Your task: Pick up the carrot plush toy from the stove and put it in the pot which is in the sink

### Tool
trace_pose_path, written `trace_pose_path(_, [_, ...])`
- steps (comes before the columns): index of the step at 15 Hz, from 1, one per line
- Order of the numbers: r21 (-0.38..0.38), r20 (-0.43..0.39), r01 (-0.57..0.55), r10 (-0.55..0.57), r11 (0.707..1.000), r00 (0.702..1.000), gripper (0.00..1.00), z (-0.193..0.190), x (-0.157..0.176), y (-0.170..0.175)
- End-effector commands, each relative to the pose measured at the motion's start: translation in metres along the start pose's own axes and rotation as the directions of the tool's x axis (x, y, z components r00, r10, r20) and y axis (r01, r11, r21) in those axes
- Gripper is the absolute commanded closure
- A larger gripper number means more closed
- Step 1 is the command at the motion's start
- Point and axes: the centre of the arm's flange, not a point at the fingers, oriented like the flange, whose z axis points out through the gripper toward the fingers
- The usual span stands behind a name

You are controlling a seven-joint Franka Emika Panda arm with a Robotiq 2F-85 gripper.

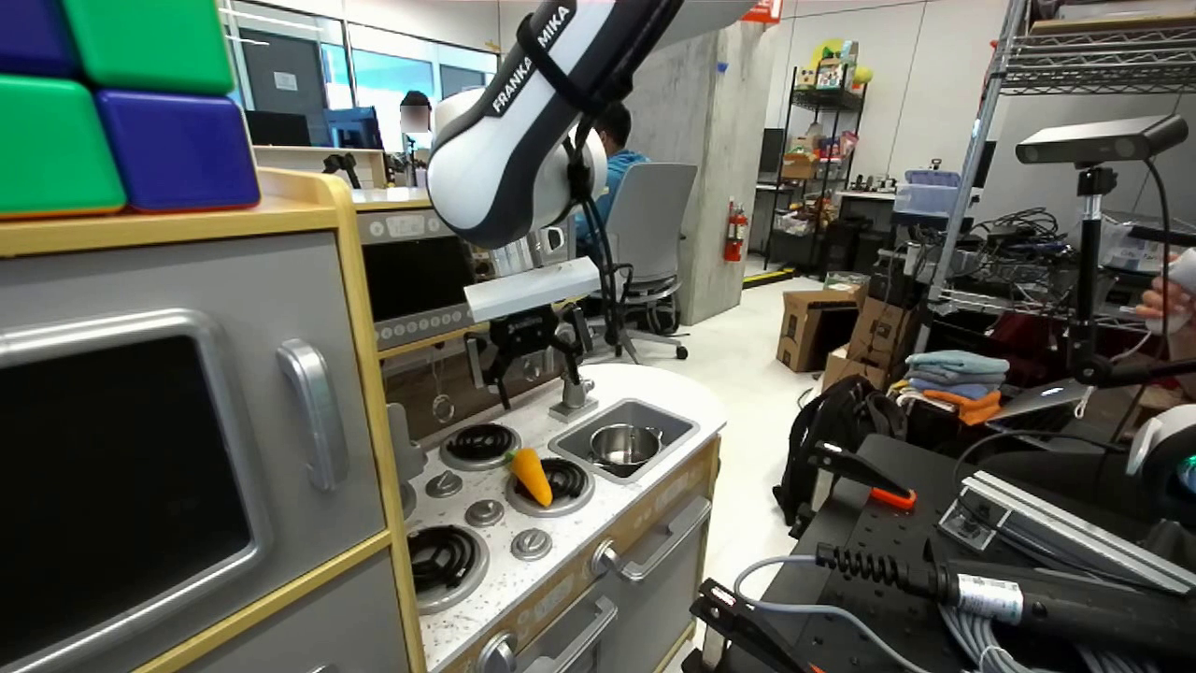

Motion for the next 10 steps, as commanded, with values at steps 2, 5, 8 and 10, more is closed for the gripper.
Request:
trace_pose_path(2, [0.011,0.01,0.003,-0.003,1.0,1.0,0.0,0.006,0.003,-0.002])
trace_pose_path(5, [0.086,-0.043,-0.017,0.021,0.996,0.999,0.0,0.03,0.015,-0.012])
trace_pose_path(8, [0.156,-0.168,-0.047,0.074,0.987,0.983,0.0,0.056,0.03,-0.028])
trace_pose_path(10, [0.163,-0.205,-0.05,0.084,0.985,0.975,0.0,0.075,0.039,-0.036])
